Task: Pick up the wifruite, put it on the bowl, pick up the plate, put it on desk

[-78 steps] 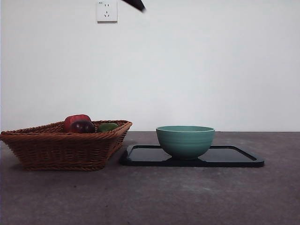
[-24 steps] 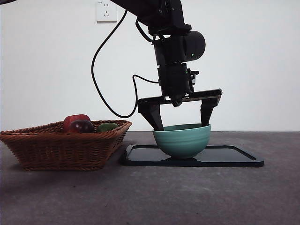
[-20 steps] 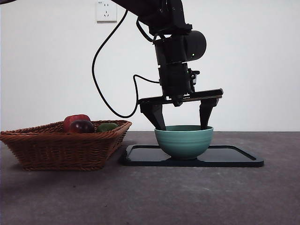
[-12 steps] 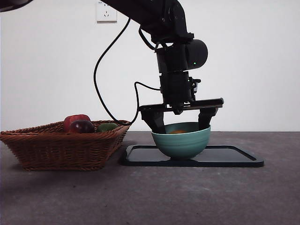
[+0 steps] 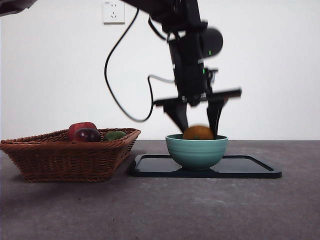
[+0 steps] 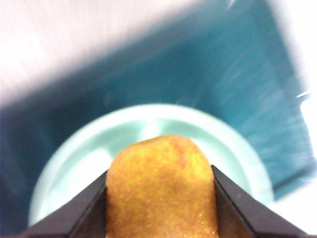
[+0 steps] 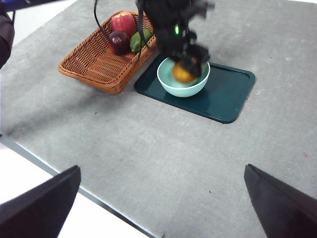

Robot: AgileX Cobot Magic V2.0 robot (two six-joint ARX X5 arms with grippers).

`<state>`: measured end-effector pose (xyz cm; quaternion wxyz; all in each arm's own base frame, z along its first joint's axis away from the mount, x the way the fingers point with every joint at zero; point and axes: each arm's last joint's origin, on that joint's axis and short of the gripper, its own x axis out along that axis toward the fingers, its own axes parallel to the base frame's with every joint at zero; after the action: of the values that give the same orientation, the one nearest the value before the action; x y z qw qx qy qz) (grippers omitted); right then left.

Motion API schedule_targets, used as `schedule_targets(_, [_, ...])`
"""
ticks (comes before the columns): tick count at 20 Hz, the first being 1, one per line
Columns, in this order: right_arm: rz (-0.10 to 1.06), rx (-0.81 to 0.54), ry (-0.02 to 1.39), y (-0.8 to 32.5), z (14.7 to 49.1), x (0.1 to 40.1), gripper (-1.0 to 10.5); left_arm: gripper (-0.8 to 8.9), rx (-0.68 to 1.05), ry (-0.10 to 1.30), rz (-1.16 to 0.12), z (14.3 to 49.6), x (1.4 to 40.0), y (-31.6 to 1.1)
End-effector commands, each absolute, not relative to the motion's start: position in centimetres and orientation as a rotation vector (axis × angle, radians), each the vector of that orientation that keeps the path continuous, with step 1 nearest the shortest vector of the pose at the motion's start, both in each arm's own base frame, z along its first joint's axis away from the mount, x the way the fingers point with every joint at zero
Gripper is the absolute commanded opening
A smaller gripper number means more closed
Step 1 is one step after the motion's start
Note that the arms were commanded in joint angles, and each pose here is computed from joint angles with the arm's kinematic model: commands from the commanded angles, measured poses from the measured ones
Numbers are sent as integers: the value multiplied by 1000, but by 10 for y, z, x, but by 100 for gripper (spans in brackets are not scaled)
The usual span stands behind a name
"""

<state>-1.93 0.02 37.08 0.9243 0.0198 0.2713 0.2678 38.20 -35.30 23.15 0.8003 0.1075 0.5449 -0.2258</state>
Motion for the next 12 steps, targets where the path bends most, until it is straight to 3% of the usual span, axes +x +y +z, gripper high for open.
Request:
schedule_targets(1, [551, 31, 623, -2, 367, -24, 593, 83, 236, 1097, -525, 255, 380, -356])
schedule_targets(7, [551, 31, 623, -2, 367, -24, 593, 83, 224, 1049, -543, 314, 359, -335])
schedule_targets(12, [551, 31, 623, -2, 367, -24, 593, 83, 221, 1043, -587, 331, 350, -330])
